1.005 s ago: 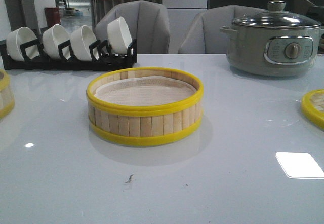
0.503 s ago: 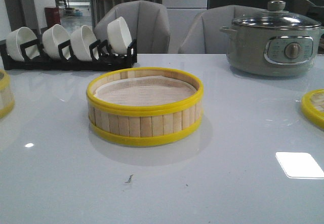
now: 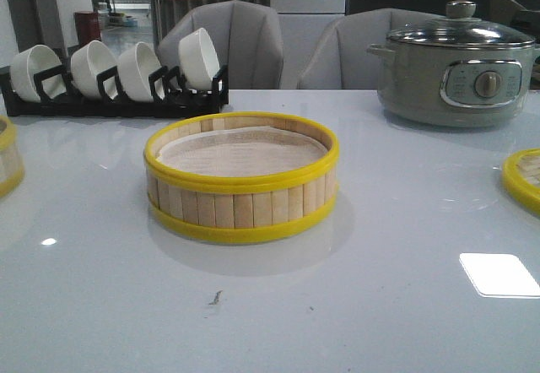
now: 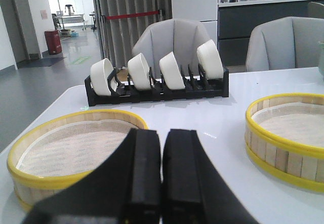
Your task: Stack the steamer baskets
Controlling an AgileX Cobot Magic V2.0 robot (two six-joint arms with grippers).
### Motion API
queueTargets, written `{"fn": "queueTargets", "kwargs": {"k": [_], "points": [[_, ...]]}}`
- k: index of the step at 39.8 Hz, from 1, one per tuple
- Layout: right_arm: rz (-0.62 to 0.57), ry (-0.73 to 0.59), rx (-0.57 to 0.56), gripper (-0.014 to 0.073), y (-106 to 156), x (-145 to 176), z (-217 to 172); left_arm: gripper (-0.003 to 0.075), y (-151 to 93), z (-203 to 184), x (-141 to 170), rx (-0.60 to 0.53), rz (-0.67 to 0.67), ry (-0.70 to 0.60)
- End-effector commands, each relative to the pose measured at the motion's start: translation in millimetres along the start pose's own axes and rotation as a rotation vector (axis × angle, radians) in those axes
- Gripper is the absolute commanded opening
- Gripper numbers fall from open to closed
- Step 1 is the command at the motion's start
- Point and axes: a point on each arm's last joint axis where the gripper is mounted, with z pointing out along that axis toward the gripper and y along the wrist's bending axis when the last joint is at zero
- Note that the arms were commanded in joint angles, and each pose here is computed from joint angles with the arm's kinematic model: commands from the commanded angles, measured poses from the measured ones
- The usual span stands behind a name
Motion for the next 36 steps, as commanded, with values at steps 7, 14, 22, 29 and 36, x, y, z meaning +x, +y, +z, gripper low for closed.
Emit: {"fn": "queueTargets", "kwargs": {"k": [7, 14, 22, 29, 36], "points": [[-0.009, -0.123, 0.004, 0.0028, 0, -14, -3, 0.0095, 0, -1, -7, 0.003, -0.007, -0.088], [-0.009, -0.123, 0.004, 0.0028, 0, -14, -3, 0.0095, 0, -1, -7, 0.003, -0.007, -0.088], [-0.009, -0.123, 0.004, 0.0028, 0, -14, -3, 0.0095, 0, -1, -7, 0.004, 0.002, -0.088], [-0.009, -0.123, 0.004, 0.0028, 0, -14, -3, 0.0095, -1, -1, -8, 0.013, 0.032, -0.087], [-0.009, -0.123, 0.004, 0.0028, 0, -14, -3, 0.0095, -1, 1, -18, 0.016, 0.026, -0.087]]}}
